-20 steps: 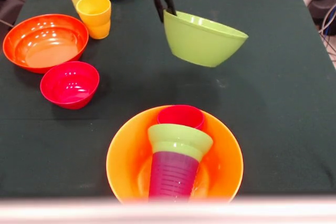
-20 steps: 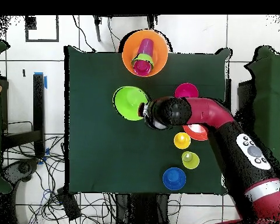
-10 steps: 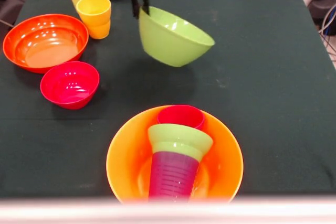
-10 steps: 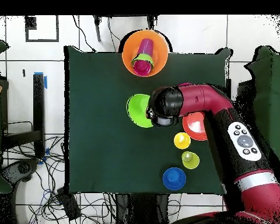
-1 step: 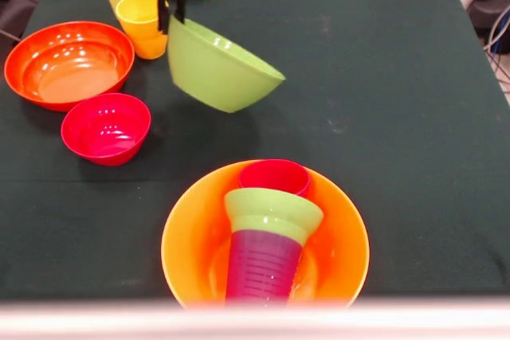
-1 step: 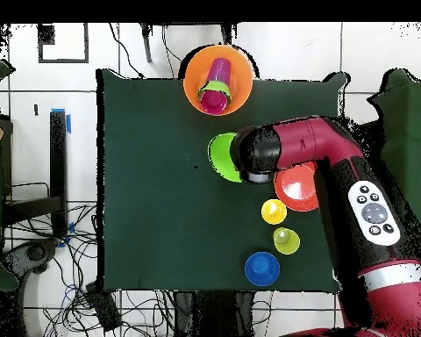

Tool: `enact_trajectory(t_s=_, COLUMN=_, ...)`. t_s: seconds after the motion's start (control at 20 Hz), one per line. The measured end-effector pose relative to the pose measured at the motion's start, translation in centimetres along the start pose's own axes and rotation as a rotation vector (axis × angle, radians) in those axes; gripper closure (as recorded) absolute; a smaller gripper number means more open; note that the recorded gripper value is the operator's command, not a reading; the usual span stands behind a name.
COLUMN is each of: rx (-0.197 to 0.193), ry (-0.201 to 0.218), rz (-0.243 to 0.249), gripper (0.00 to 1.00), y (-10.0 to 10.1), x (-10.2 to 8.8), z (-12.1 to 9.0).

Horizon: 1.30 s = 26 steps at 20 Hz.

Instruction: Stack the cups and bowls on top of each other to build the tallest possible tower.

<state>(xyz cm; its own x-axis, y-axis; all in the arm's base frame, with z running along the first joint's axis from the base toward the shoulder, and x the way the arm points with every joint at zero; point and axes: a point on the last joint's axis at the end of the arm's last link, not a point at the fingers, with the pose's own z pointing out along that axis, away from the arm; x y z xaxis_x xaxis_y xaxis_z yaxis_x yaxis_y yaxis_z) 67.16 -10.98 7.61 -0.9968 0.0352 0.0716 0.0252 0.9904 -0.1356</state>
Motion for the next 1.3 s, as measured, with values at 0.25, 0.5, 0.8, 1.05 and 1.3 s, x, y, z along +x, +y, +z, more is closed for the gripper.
enact_trajectory(t_s=0.25, rx=-0.045, ry=-0.187, rz=0.013, gripper=1.0, y=-1.2, x=-2.6, z=-0.9)
enact_trajectory(t_s=0.5, rx=-0.173, ry=-0.404, rz=0.057, gripper=1.0, y=-1.5, x=-4.8, z=-2.5)
enact_trajectory(t_s=0.8, rx=-0.346, ry=-0.495, rz=0.131, gripper=1.0, y=-0.4, x=-5.1, z=-4.8)
enact_trajectory(t_s=1.05, rx=-0.469, ry=-0.445, rz=0.15, gripper=0.0, y=3.1, x=-3.8, z=-6.3)
enact_trajectory(t_s=1.3, rx=-0.593, ry=-0.361, rz=0.188, gripper=0.0, y=6.3, x=-3.1, z=-8.0)
